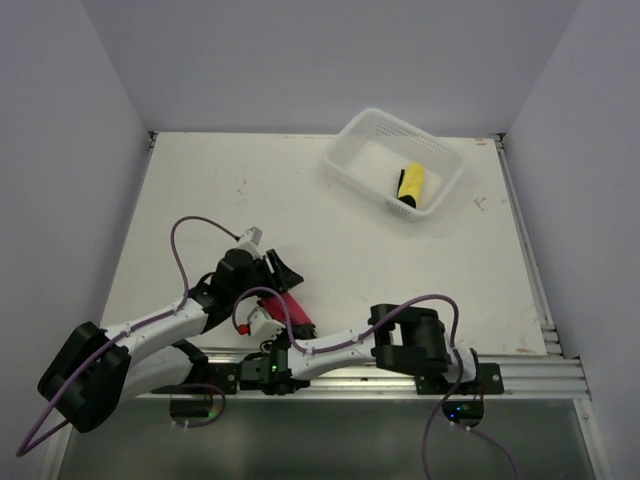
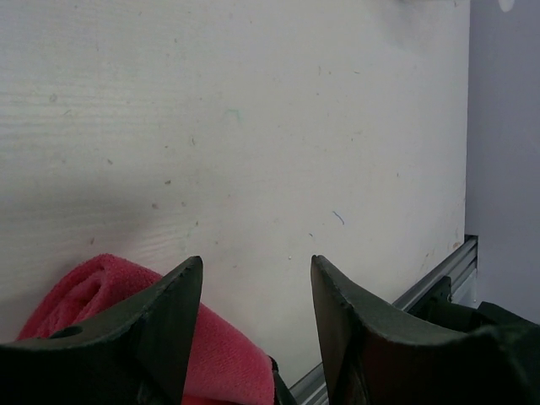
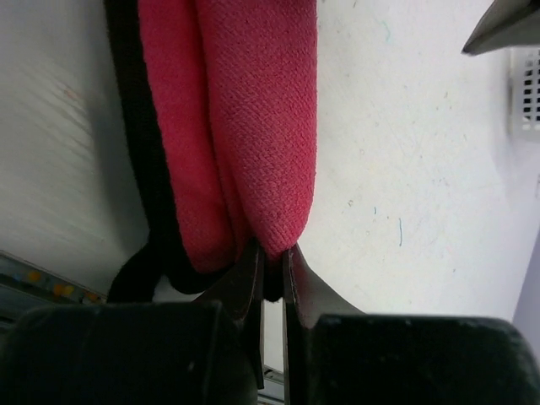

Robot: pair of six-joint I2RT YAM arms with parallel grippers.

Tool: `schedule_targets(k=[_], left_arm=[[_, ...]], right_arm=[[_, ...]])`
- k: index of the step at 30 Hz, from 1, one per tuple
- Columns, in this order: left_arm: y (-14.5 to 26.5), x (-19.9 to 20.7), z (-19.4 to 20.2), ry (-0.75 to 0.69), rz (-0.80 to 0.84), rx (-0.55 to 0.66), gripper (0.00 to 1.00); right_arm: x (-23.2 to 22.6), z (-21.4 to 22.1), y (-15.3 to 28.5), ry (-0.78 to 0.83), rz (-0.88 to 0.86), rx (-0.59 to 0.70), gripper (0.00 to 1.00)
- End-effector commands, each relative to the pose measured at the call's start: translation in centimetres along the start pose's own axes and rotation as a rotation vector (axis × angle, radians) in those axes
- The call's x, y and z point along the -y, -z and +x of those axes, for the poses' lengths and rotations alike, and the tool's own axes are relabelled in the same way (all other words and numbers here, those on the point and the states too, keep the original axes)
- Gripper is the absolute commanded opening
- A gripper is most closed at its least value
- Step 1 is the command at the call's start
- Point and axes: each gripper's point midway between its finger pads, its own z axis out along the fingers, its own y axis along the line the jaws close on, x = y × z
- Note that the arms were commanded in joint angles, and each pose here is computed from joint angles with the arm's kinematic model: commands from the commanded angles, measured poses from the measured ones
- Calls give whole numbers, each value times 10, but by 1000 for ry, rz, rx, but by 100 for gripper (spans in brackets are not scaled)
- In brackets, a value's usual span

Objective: Roll the towels
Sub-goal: Roll the towel

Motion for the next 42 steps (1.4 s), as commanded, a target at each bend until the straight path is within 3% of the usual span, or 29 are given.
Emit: schedule_targets(k=[1,9,16,21,27,31,34,40,42], left_arm=[[4,-3,12,32,31,-31,58],[14,-27,38,83,11,-55,58],[14,-68,66,106,-64,-84,58],[12,-87,78,127,-119,-104,58],[13,-101,84,142,-149,-96,57],[15,-106,87,142,-164,-95,57],[16,-107,87,141,-161,-89,57],[17,-109,88,140,-155,-81,57],[18,-109,88,138,-153,-78,57]], right_arm=[[3,-8,8,86,85,29,0],[-11,-6,7,252,165,24,0],[-11,-9,9,247,165,33,1],[-8,-11,13,216,151,35,12],[14,-25,32,109,81,68,37],[20,-35,45,23,-18,85,48],[23,-38,61,-50,-160,96,50],[35,-45,83,-310,-483,107,48],[30,-33,71,-405,-639,21,44]])
